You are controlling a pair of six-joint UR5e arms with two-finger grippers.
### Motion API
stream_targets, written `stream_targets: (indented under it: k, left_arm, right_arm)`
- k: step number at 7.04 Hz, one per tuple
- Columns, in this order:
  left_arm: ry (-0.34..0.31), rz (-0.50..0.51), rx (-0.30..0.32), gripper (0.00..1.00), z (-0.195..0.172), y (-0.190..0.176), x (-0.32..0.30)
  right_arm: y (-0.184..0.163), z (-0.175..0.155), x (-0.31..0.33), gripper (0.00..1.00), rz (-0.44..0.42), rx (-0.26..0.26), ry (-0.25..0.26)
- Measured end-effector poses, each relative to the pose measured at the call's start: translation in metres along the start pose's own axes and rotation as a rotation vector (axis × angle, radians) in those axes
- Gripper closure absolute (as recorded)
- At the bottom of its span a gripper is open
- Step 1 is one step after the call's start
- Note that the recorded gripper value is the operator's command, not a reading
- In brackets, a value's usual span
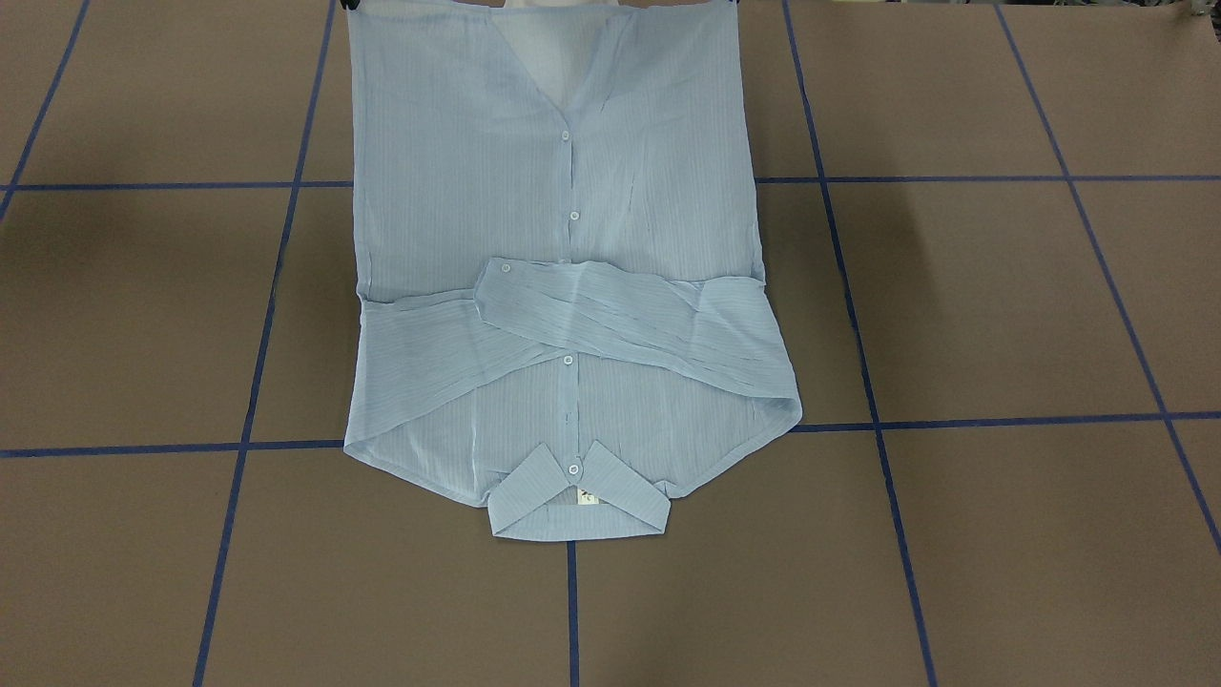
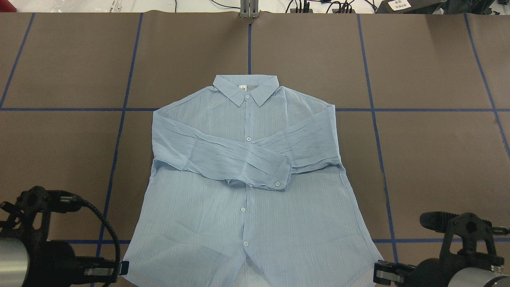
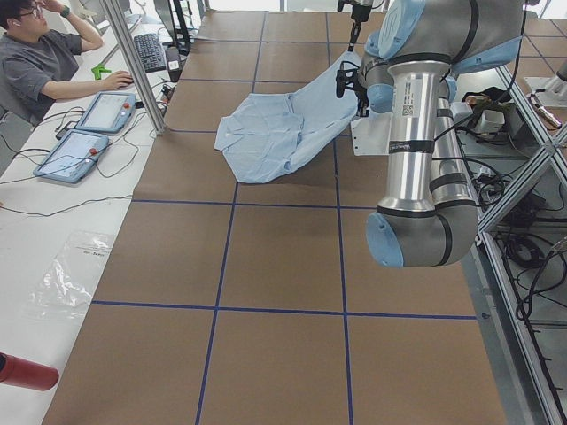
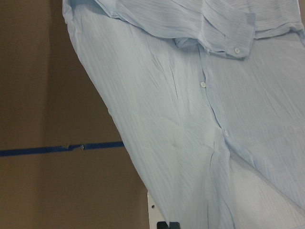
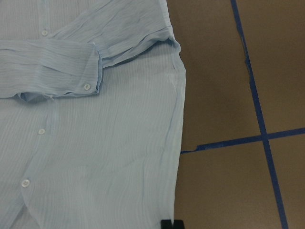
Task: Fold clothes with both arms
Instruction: 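Lift the hem with both grippers and fold it toward the collar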
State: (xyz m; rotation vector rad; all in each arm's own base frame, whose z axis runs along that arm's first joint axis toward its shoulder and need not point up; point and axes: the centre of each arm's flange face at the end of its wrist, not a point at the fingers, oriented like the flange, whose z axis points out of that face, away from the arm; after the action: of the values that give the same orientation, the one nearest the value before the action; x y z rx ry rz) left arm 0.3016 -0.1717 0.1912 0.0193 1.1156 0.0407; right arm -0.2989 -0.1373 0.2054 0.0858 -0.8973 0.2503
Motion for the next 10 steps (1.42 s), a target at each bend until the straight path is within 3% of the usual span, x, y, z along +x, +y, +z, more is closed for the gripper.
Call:
stream_targets:
  k: [1, 4, 6, 8, 10]
  left_arm:
    - [-0.038, -0.001, 0.018, 1.0, 0.026, -0.014, 0.002]
    - [-0.15, -0.033, 0.182, 1.0, 0.075, -0.112, -0.006]
    - [-0.19, -0.07, 0.308, 1.0, 0.074, -0.186, -0.005]
    - [-0.214, -0.08, 0.397, 1.0, 0.059, -0.239, -0.006]
    - [-0.258, -0.092, 0.453, 1.0, 0.079, -0.277, -0.009]
  right_arm:
    - [-0.012, 0.016, -0.018, 1.0, 0.01, 0.047, 0.002]
    - [-0.083, 0.041, -0.072, 1.0, 0.024, 0.216, -0.004]
    - [-0.146, 0.047, -0.096, 1.0, 0.037, 0.33, 0.017]
    - [-0.204, 0.061, -0.107, 1.0, 0.067, 0.419, 0.029]
    - [-0.246, 0.115, -0.11, 1.0, 0.071, 0.46, 0.045]
